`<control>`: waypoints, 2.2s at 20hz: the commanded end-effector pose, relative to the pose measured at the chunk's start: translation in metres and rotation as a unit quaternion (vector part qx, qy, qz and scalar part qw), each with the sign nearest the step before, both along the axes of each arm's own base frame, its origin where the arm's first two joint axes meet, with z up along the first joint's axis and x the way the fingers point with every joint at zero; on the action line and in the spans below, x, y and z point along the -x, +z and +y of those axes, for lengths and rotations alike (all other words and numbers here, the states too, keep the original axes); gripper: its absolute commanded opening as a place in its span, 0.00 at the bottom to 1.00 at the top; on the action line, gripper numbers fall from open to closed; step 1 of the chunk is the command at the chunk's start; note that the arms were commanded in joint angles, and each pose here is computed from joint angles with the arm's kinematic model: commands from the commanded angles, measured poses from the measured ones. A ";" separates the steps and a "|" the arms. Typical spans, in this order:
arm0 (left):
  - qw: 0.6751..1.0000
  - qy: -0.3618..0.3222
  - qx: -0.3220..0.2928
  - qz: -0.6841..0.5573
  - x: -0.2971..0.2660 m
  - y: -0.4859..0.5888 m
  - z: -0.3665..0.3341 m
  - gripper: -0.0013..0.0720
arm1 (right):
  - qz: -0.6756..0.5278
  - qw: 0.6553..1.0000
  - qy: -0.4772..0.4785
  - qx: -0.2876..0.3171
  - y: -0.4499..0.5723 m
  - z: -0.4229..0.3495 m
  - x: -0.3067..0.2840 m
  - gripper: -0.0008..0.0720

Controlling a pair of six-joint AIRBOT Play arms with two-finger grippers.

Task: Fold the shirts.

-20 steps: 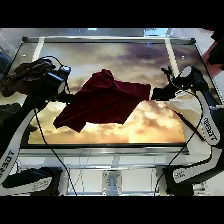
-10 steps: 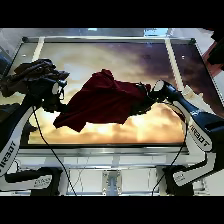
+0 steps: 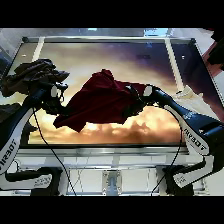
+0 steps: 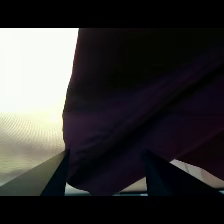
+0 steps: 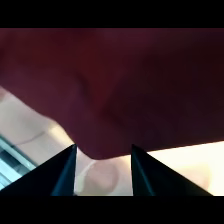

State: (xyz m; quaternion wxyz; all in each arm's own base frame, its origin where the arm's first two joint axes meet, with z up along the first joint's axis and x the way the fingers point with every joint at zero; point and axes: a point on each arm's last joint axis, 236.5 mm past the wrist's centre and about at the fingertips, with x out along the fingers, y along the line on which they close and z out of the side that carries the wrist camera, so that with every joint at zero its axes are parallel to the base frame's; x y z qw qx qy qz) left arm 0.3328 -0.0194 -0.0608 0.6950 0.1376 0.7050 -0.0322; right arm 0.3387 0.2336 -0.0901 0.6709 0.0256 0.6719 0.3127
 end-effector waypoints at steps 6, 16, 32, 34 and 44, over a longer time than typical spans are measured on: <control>0.999 -0.018 0.027 -0.024 -0.012 -0.003 -0.012 0.72 | 0.040 0.996 0.031 0.080 -0.012 -0.034 0.024 0.62; 0.999 -0.018 0.028 -0.023 -0.012 -0.003 -0.012 0.72 | 0.047 0.996 -0.071 -0.032 -0.018 0.014 0.018 0.62; 0.998 -0.047 -0.017 -0.032 -0.014 -0.030 0.008 0.72 | 0.000 0.995 -0.096 -0.036 -0.018 0.015 -0.008 0.06; 0.997 -0.058 -0.027 -0.053 -0.025 -0.028 0.012 0.63 | -0.001 0.995 -0.096 -0.035 -0.019 0.014 -0.008 0.06; 0.988 -0.044 -0.034 -0.141 -0.066 0.069 0.013 0.03 | -0.165 0.986 -0.024 0.029 0.085 -0.020 -0.051 0.06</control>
